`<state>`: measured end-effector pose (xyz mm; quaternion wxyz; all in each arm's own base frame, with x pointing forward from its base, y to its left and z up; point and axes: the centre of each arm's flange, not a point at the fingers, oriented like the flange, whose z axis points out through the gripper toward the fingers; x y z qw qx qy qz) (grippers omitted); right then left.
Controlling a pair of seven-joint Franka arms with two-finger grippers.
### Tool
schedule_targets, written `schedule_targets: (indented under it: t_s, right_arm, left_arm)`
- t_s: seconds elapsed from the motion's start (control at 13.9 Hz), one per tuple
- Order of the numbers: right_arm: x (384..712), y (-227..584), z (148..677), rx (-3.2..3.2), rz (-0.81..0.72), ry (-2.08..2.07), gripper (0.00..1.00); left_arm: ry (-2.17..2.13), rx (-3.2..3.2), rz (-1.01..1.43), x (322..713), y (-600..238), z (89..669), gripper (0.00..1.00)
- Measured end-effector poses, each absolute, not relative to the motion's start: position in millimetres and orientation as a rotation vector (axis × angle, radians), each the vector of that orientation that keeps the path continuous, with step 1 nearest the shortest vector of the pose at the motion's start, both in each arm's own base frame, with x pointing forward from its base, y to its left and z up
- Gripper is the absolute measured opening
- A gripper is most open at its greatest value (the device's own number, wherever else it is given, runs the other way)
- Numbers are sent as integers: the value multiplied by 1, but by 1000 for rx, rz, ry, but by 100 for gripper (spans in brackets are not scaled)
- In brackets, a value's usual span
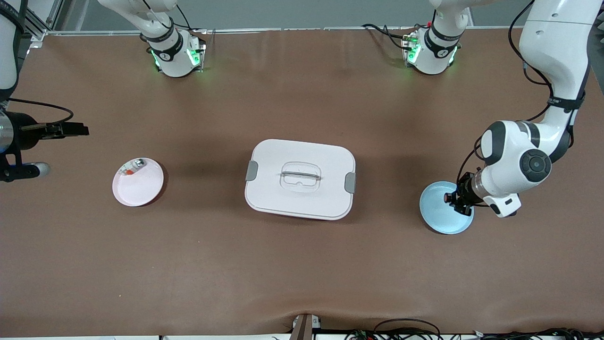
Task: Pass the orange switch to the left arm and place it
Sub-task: 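Lower the switch onto the light-blue plate with the left gripper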
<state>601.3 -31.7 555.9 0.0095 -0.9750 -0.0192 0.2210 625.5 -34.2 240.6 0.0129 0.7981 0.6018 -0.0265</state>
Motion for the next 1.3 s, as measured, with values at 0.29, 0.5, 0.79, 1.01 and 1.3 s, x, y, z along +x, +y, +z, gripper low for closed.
schedule_targets:
  t_s: [0.29,0.5,0.79,1.01,1.3]
  right_arm:
    - [602,-25,556,-3036,692,278,100]
    - [602,-17,557,-3033,691,330,100]
    - [602,-19,560,-3034,679,334,100]
    - [600,-20,563,-3017,687,332,100]
    - [589,-13,578,-3006,708,308,100]
  left_arm:
    - [1890,2484,-124,627,-31,215,36]
    - [1898,2488,-149,625,-30,204,36]
    - [1898,2511,-157,623,-26,193,36]
    - [1897,2521,-157,622,-23,190,36]
    - [1866,2568,-123,623,-24,191,51]
